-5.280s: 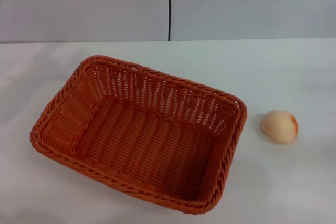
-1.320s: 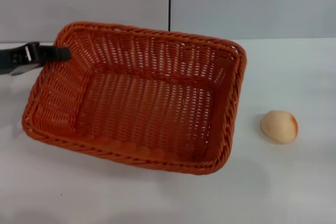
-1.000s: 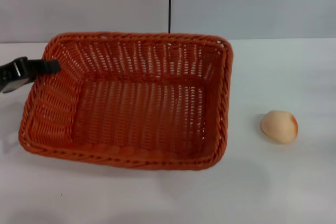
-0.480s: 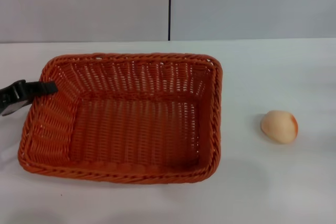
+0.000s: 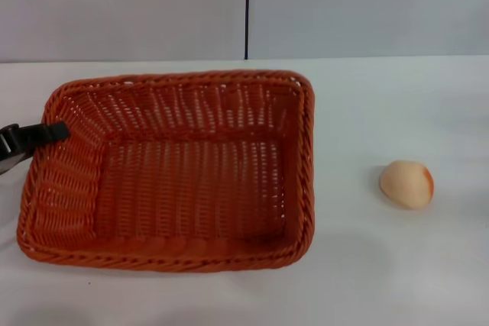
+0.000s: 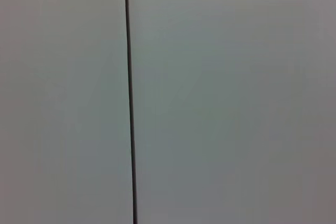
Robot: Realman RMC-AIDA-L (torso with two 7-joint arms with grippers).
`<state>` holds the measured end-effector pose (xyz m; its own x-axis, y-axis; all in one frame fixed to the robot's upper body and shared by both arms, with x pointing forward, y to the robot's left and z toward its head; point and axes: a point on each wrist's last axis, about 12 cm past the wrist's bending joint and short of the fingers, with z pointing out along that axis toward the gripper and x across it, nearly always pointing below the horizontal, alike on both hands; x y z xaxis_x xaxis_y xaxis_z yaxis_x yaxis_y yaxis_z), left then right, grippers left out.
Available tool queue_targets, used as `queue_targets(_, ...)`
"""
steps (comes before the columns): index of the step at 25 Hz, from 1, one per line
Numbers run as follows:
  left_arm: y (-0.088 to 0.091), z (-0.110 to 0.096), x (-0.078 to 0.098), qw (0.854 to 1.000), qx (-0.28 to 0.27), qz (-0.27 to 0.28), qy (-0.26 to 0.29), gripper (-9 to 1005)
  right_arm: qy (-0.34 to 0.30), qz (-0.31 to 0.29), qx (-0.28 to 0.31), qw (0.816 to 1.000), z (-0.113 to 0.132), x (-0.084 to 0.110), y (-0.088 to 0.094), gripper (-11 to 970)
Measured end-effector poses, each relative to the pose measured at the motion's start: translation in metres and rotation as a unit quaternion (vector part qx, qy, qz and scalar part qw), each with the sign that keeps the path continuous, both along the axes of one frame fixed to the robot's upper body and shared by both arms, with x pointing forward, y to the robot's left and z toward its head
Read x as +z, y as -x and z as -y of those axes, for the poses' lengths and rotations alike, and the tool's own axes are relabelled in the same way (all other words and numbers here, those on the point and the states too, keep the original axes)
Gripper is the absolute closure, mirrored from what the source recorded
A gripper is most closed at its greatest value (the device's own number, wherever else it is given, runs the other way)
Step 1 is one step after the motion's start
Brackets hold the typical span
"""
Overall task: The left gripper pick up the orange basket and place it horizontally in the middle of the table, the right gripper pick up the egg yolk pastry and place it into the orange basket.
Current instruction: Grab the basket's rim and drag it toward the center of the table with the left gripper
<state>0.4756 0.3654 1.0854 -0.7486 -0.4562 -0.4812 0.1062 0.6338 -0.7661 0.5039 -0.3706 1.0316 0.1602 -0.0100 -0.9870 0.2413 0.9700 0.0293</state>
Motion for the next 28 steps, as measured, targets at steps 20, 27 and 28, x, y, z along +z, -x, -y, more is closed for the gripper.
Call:
queue_targets(20,0.01,-0.005,0.008,0.999,-0.046,-0.009,0.009,454,0.0,0.0,0.007,1.0,-0.002,0.0,0.0,177)
queue_targets(27,0.01,-0.018,0.015,0.999,-0.046,0.012,-0.007,415,-0.007,0.005,0.009,1.0,-0.001,0.001,-0.001,177)
queue_targets(28,0.01,-0.018,0.015,0.999,-0.046,0.012,-0.007,415,-0.012,0.006,0.011,1.0,0.0,0.002,-0.001,177)
